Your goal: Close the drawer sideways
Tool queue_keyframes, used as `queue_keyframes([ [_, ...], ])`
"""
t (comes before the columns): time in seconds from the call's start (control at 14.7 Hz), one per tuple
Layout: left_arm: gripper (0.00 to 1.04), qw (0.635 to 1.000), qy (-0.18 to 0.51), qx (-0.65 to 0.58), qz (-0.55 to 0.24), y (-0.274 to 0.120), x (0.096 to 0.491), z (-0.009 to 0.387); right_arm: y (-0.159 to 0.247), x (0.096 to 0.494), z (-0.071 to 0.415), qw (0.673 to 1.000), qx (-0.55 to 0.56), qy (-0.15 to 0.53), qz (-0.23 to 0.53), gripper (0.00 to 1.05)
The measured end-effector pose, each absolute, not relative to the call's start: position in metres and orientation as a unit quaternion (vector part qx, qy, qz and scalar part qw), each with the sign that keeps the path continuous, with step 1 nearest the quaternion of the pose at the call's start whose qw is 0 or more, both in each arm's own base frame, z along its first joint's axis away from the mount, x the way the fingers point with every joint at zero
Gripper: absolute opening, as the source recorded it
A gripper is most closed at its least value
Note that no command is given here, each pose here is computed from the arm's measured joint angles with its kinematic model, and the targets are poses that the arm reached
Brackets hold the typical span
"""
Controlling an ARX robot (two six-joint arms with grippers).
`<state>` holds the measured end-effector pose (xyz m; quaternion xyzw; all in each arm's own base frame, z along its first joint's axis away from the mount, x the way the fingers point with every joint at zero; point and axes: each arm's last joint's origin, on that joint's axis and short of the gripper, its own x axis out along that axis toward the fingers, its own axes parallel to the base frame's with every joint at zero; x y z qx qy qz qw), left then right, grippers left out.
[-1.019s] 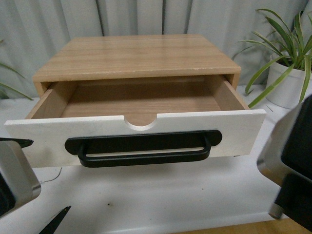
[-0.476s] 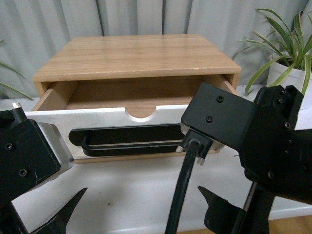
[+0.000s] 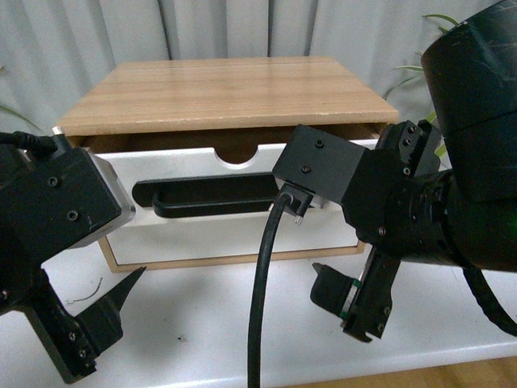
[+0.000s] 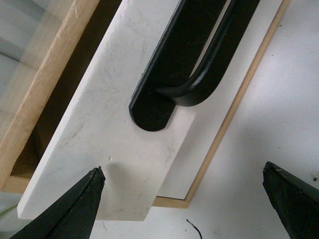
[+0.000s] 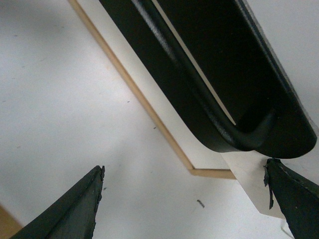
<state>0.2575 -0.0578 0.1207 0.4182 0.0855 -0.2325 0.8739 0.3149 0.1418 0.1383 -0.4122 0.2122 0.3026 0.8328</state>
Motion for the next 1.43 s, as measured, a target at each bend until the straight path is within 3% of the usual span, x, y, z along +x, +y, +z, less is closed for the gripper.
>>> queue_keyframes([
  [0.27, 0.98, 0.867, 0.091, 0.431, -0.233, -0.059, 0.289, 0.120, 0.140, 0.358, 0.138, 0.835, -0.422, 0.206, 0.288, 0.98],
  [0.48, 0.98, 0.866, 0.090, 0.435, -0.230, -0.062, 0.308, 0.122, 0.139, 0.367, 0.124, 0.826, -0.420, 0.231, 0.296, 0.98],
  [0.68, 0.98, 0.866, 0.092, 0.433, -0.231, -0.060, 0.296, 0.122, 0.130, 0.361, 0.128, 0.836, -0.401, 0.231, 0.295, 0.98],
  [0.95, 0.98, 0.895, 0.081, 0.387, -0.207, -0.046, 0.237, 0.146, 0.096, 0.305, 0.176, 0.891, -0.341, 0.170, 0.245, 0.98],
  [1.16, 0.98, 0.933, 0.086, 0.311, -0.157, -0.030, 0.189, 0.164, 0.072, 0.244, 0.174, 0.922, -0.269, 0.185, 0.208, 0.98],
  [1.29, 0.98, 0.967, 0.058, 0.228, -0.100, -0.016, 0.157, 0.184, 0.051, 0.202, 0.189, 0.957, -0.204, 0.154, 0.135, 0.98],
  [1.43, 0.98, 0.989, 0.046, 0.134, -0.045, -0.002, 0.131, 0.185, 0.033, 0.167, 0.177, 0.971, -0.142, 0.174, 0.078, 0.98],
])
